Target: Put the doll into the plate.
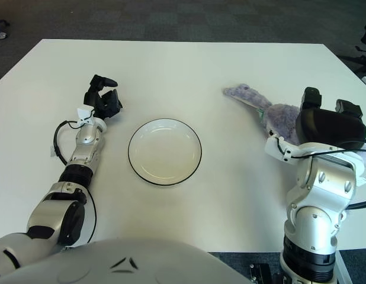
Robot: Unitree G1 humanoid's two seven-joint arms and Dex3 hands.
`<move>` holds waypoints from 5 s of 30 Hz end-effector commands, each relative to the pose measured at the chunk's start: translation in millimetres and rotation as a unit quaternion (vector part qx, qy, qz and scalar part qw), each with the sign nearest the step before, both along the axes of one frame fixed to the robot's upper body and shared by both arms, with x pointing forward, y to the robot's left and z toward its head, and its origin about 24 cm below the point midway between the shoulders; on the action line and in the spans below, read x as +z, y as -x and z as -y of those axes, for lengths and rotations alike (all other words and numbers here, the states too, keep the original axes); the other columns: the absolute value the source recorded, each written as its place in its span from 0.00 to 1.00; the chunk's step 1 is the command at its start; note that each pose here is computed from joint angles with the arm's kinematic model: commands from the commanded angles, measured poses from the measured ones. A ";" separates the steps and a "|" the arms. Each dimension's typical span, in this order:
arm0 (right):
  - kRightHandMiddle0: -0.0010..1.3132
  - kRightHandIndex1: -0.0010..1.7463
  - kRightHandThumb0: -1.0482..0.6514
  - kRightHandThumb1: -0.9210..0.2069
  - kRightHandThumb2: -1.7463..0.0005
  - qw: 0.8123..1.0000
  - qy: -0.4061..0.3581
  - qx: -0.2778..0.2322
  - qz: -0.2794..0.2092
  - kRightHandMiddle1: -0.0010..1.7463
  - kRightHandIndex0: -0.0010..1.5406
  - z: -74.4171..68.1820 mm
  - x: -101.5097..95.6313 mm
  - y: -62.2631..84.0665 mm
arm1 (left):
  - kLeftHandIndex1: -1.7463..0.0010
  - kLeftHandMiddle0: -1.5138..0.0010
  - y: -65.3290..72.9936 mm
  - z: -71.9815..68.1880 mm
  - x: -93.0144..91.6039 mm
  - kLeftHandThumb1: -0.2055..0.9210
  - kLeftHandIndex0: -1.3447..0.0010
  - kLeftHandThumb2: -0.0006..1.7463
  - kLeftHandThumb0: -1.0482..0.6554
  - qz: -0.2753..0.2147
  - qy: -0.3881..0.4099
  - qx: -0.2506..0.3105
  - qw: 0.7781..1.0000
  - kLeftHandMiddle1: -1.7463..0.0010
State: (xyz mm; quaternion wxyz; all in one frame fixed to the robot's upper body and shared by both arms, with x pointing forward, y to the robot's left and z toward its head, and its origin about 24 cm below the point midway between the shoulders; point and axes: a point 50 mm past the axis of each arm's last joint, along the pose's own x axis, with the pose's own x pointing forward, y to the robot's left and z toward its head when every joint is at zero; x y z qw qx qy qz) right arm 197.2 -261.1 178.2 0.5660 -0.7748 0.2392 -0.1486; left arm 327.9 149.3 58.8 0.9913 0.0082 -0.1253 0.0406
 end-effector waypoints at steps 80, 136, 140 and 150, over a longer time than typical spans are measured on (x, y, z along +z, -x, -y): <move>0.01 1.00 0.86 0.47 0.31 0.990 -0.129 -0.032 0.039 0.79 0.34 50.3 -56.2 -55.6 | 0.00 0.38 12.3 -0.7 -25.8 0.78 0.74 0.49 0.39 -0.041 -0.012 0.000 0.999 0.00; 0.71 0.90 0.82 0.03 0.76 0.984 -0.166 0.015 0.062 1.00 0.24 51.8 -55.5 -53.1 | 0.00 0.39 12.8 1.1 -23.4 0.78 0.75 0.49 0.39 -0.035 -0.007 -0.005 0.999 0.00; 0.71 0.89 0.83 0.08 0.72 0.983 -0.171 0.022 0.057 1.00 0.26 56.3 -54.8 -59.2 | 0.00 0.39 13.0 1.0 -23.4 0.79 0.75 0.49 0.39 -0.034 -0.007 -0.007 0.999 0.00; 0.72 0.99 0.88 0.49 0.30 0.972 -0.213 0.057 0.077 1.00 0.37 59.4 -56.0 -66.0 | 0.00 0.39 12.9 1.0 -23.6 0.78 0.75 0.49 0.39 -0.034 -0.007 -0.010 0.999 0.00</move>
